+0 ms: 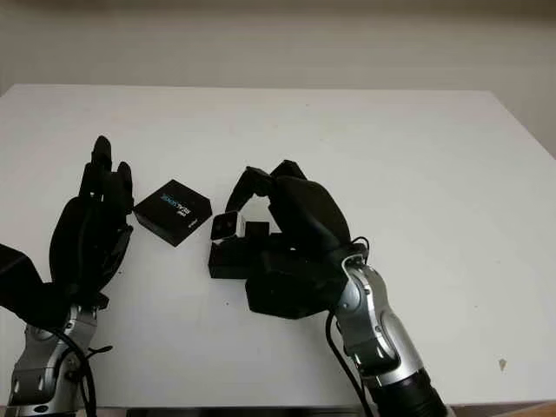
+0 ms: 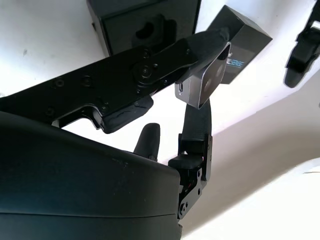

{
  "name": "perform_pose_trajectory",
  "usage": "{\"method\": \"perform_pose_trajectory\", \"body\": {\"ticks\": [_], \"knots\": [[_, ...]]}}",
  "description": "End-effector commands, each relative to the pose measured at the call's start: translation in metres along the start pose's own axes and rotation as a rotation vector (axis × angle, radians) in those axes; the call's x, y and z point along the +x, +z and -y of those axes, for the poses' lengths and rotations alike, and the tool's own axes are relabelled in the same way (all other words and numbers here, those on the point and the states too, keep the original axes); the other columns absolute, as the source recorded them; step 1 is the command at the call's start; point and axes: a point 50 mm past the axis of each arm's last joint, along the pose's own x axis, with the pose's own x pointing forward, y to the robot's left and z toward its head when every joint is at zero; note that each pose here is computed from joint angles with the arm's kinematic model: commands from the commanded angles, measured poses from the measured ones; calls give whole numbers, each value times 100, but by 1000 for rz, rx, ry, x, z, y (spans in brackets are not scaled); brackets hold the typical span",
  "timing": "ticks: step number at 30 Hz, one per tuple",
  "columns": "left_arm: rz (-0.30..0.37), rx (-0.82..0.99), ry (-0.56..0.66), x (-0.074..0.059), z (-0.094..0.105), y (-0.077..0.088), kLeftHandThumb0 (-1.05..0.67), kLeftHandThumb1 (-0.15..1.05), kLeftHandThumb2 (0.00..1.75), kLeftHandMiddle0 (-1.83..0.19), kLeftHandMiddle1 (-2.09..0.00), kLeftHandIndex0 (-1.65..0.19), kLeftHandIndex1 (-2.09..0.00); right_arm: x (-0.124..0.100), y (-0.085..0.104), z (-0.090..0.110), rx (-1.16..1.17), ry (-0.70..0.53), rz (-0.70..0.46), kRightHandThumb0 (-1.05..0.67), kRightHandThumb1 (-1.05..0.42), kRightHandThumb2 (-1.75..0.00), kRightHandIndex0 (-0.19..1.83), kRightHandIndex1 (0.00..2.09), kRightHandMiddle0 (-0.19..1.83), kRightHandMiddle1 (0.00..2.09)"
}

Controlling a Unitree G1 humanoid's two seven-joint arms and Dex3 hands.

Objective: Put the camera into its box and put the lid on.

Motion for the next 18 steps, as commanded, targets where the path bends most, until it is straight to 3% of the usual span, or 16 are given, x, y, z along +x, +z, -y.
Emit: {"method": "perform_pose_trajectory", "body": {"ticks": [1,11,18], "knots": [[14,6,-3,1,0,4,-76,105,60,19,0,19,0,4,-5,2,38,-24,-20,-31,-98,-5,-4,136,36,152],[10,7,-9,0,-1,4,-76,105,61,19,0,19,0,9,-32,-7,218,-21,-46,-31,-99,-5,6,82,30,153],[8,7,-9,0,-1,3,-76,105,61,19,0,19,0,9,-38,-9,272,-21,-25,-33,-100,-5,9,60,29,156]]}}
